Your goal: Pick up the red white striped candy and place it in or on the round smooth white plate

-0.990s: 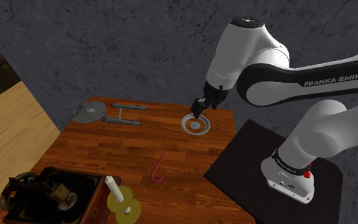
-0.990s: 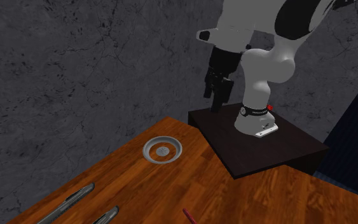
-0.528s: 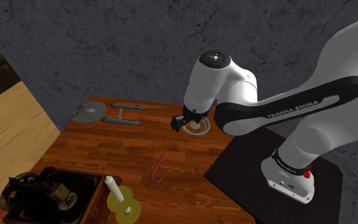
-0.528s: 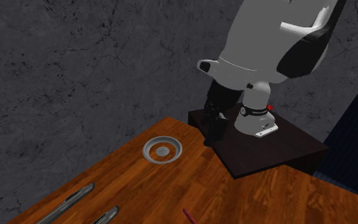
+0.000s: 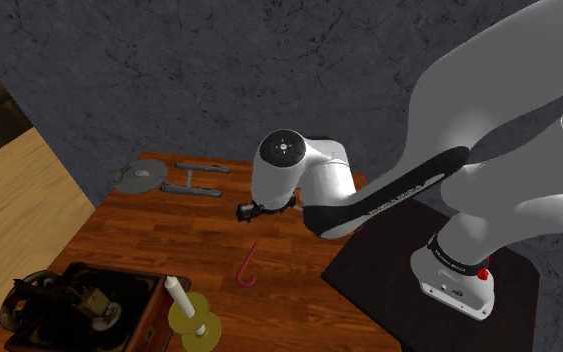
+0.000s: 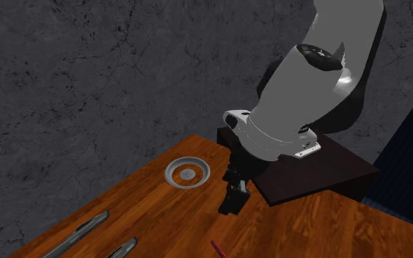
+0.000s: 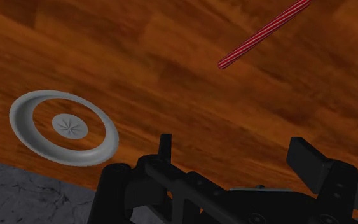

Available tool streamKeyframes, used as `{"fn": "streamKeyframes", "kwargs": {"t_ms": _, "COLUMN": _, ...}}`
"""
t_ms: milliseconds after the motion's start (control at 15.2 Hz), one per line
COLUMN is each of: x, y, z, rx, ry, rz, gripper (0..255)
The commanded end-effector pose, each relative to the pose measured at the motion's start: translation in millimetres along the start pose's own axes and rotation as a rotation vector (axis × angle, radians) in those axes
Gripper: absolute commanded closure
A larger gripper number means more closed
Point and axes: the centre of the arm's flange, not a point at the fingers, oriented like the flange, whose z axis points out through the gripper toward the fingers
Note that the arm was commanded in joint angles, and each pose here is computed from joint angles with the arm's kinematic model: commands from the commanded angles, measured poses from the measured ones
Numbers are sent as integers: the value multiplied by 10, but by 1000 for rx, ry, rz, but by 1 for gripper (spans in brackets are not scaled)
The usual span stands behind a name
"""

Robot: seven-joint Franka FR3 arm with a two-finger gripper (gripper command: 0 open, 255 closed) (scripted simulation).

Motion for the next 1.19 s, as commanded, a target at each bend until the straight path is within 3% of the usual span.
{"fn": "streamKeyframes", "kwargs": {"t_ms": 0, "x": -17, "y": -183, "z": 207, "rx": -1, "ry": 5, "rz": 35, "gripper": 0}}
{"fn": "streamKeyframes", "kwargs": {"t_ms": 528, "x": -15, "y": -182, "z": 607, "rx": -1, "ry": 5, "rz": 35, "gripper": 0}}
{"fn": "streamKeyframes", "kwargs": {"t_ms": 990, "x": -15, "y": -182, "z": 606, "rx": -1, "ry": 5, "rz": 35, "gripper": 0}}
{"fn": "streamKeyframes", "kwargs": {"t_ms": 1056, "x": -15, "y": -182, "z": 606, "rx": -1, "ry": 5, "rz": 35, "gripper": 255}}
{"fn": "streamKeyframes", "kwargs": {"t_ms": 1122, "x": -15, "y": -182, "z": 606, "rx": -1, "ry": 5, "rz": 35, "gripper": 255}}
